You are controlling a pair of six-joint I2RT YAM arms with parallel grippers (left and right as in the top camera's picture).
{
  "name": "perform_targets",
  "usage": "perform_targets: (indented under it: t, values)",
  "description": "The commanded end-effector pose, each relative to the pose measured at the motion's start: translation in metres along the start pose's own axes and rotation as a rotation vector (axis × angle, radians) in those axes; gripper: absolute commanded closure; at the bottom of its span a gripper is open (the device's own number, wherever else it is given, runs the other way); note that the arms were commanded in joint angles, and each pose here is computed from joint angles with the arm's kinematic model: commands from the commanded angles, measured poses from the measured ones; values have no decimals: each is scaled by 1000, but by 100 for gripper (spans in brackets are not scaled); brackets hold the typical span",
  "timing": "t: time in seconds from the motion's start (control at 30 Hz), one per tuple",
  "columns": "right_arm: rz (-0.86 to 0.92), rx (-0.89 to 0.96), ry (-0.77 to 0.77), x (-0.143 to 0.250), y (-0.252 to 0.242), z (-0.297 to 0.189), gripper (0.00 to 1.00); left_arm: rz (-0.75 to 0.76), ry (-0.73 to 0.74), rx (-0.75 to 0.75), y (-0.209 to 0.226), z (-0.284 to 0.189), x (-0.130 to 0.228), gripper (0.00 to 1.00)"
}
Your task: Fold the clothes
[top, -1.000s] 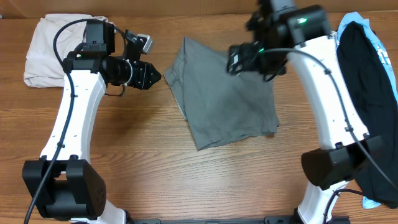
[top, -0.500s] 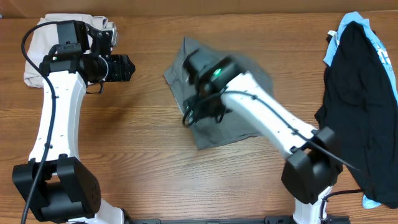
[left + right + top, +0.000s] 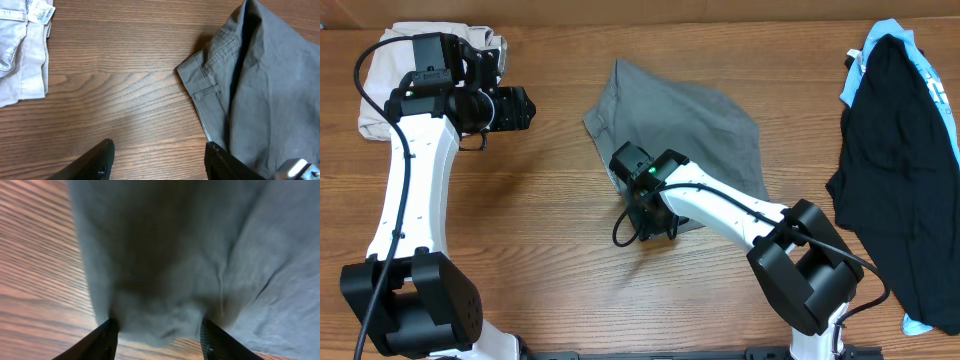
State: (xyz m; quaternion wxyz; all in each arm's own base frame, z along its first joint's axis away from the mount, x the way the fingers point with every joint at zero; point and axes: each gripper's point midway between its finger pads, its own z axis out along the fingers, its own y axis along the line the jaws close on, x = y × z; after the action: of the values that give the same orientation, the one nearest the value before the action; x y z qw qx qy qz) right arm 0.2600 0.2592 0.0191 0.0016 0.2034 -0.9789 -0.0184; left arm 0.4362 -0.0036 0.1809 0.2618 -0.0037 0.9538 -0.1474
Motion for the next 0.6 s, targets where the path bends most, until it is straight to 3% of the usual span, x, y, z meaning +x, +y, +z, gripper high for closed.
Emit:
perform_targets:
  t: [0.0,0.07,0.2,0.37,0.47,0.57]
  values:
    - [13,6,-17,0,2,-1,48,-16,2,-6,0,1,-1,39]
    - [13,4,-22,0,2,1,53,-22,4,-7,0,1,0,39]
    - [12,5,-32,-1,1,6,73,-25,14,-6,0,1,2,42]
    - [16,16,-21,1,-1,9,78,-27,19,-6,0,1,4,44]
    - [4,13,-28,0,2,5,67,-27,18,-8,1,1,4,44]
    - [-47,6,-38,-3,11,-1,47,-26,18,-8,1,1,3,44]
